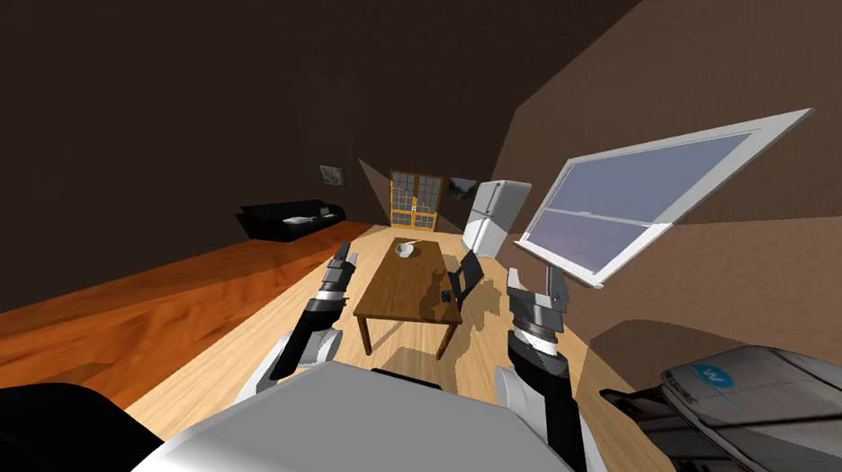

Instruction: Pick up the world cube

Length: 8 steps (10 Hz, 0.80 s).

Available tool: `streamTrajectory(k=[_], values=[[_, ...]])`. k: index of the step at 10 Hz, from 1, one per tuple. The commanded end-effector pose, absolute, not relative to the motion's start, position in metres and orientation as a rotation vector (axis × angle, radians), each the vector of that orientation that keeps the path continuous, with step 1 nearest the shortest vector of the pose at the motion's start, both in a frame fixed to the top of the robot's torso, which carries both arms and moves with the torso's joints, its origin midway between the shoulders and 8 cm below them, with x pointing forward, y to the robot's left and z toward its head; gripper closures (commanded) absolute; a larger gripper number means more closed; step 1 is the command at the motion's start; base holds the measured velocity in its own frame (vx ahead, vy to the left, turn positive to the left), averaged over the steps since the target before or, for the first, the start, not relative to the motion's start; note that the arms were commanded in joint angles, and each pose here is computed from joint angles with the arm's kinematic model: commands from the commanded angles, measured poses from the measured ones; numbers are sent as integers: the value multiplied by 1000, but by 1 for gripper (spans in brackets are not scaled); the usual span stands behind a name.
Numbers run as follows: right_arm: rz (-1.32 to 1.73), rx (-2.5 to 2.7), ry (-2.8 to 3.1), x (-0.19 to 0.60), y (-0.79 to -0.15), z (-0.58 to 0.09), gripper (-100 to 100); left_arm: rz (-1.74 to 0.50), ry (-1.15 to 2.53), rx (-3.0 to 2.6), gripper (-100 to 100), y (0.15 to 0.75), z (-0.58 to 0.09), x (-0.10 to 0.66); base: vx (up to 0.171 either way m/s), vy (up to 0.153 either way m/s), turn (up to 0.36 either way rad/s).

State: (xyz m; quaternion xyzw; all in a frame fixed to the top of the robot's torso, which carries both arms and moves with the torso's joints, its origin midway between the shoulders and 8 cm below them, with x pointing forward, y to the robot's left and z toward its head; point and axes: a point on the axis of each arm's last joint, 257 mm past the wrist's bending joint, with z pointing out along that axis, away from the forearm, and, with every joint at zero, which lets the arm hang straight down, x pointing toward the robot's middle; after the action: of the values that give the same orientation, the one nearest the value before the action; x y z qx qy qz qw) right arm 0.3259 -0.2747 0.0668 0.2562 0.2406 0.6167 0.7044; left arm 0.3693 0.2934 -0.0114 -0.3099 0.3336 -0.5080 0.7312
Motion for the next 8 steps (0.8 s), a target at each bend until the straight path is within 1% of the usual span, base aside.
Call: streamTrajectory(k=[1, 3, 5, 8], values=[[1370, 555, 581, 328, -269, 60, -100, -1118, 734, -682, 0, 293, -11, 369, -28, -4, 43], [1363, 538, 668, 332, -260, 42, -100, -1118, 734, -682, 0, 293, -11, 369, -73, -10, 69], [1351, 529, 779, 335, -251, 15, -100, -1118, 734, -682, 0, 293, -11, 369, -112, -30, 117], [1325, 537, 980, 337, -238, -44, -100, -1118, 734, -682, 0, 293, -11, 369, -111, -22, 175]])
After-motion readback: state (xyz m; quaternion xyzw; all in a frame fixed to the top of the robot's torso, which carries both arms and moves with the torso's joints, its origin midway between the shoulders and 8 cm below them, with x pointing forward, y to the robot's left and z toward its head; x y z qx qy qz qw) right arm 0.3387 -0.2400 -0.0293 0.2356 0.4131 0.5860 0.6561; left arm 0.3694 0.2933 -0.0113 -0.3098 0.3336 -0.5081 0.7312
